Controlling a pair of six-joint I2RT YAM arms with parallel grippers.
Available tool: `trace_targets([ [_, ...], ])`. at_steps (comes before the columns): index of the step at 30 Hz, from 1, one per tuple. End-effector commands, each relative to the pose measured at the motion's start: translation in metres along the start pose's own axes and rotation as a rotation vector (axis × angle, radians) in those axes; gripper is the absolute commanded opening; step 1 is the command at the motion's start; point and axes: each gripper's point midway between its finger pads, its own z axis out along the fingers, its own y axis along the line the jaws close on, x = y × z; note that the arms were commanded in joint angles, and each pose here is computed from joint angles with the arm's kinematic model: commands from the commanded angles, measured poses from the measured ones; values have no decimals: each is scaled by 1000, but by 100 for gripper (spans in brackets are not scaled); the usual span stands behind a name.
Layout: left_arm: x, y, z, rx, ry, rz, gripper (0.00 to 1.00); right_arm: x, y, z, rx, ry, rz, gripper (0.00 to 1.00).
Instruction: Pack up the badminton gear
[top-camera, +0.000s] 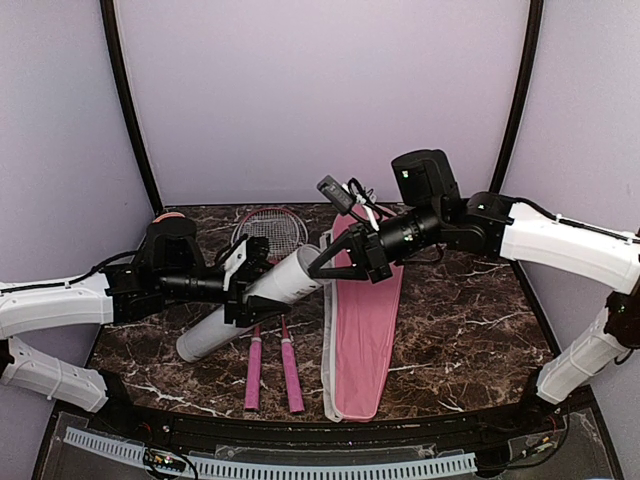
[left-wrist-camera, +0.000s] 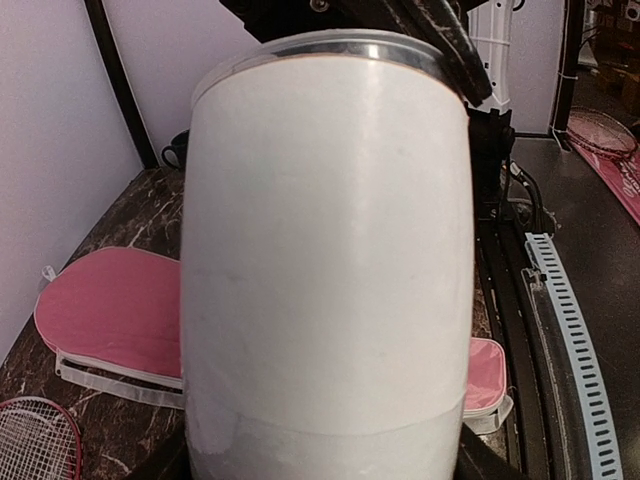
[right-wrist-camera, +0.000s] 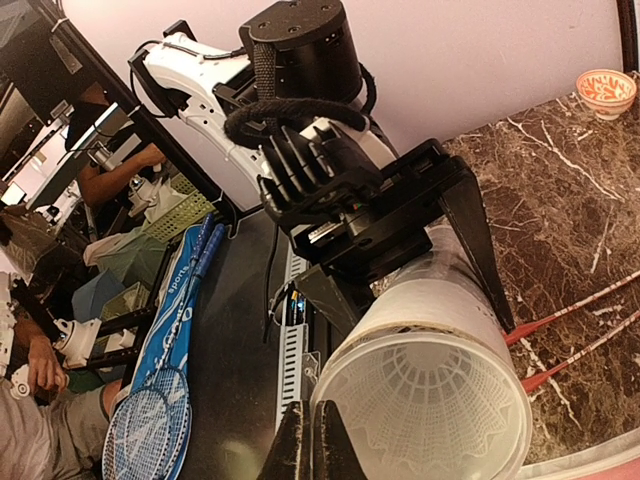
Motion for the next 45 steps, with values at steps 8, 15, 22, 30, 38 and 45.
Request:
trace_targets([
  [8,5,-31,2,157,-31,-44,47,-11,-7,15,-14,-38,-31,0],
  [15,0,-37,-1,190,-58,-43,50,-9,-8,24,-34,-37,-44,0],
  [22,-8,-40,-4,203,-92,-40,51,-7,-7,31,-67,-55,-56,0],
  [30,-19,-40,-10,197,-137,-37,51,4,-9,39,-97,-54,-67,0],
  [38,-24,-47,-13,233,-156,-35,52,16,-18,44,-70,-33,-59,0],
  [45,-26,-47,-14,232,-165,-32,52,36,-31,57,-77,5,-43,0],
])
